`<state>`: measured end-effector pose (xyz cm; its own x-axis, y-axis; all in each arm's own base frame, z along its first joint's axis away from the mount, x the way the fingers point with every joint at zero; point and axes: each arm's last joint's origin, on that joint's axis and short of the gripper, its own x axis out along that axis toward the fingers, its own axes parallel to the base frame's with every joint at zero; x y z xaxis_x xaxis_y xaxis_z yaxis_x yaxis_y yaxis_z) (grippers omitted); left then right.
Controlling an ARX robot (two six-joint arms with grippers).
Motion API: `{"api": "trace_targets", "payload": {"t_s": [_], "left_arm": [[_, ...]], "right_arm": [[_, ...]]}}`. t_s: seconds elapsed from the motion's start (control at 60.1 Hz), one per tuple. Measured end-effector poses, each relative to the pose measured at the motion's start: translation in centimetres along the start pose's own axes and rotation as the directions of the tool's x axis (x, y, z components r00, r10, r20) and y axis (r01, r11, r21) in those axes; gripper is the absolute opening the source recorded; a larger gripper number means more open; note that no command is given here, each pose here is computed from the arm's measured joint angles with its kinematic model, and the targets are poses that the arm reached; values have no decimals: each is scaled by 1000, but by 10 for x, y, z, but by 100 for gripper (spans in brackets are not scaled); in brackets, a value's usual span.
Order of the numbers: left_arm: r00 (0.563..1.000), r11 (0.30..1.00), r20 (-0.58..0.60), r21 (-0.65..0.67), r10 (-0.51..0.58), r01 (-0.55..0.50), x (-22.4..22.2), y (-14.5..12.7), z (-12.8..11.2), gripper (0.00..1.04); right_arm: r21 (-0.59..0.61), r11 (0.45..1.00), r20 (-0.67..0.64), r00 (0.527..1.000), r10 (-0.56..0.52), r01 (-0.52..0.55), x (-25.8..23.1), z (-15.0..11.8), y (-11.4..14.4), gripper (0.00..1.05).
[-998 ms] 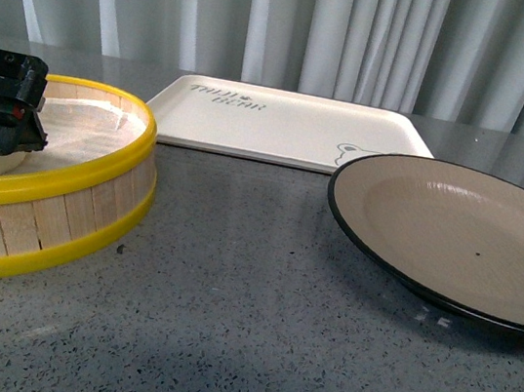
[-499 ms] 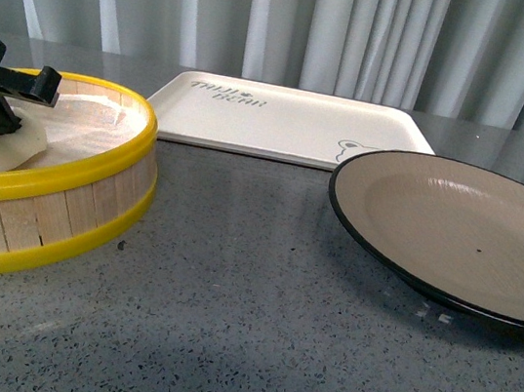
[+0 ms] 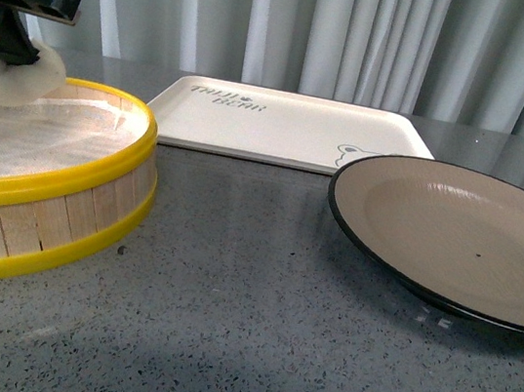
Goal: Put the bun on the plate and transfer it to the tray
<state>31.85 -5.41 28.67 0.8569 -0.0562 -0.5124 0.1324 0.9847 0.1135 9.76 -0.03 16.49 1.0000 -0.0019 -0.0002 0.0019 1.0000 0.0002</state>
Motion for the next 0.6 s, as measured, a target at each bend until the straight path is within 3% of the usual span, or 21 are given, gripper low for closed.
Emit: {"api": "trace_targets", "payload": {"t_s": [0.25,0.383,0.499,0.599], "left_arm": [[976,983,144,114,-161,145,-24,-56,44,4],[919,925,200,244,-340,289,-38,-119,69,4],[874,848,138,351,-466,397,-31,-178,62,4],[857,812,95,385,-507,438,-21,-207,52,4]], "right_arm": [[0,1000,0,1000,0,0,0,0,0,96],[0,1000,0,1000,0,0,0,0,0,96],[0,1000,0,1000,0,0,0,0,0,96],[0,1000,0,1000,0,0,0,0,0,96]]}}
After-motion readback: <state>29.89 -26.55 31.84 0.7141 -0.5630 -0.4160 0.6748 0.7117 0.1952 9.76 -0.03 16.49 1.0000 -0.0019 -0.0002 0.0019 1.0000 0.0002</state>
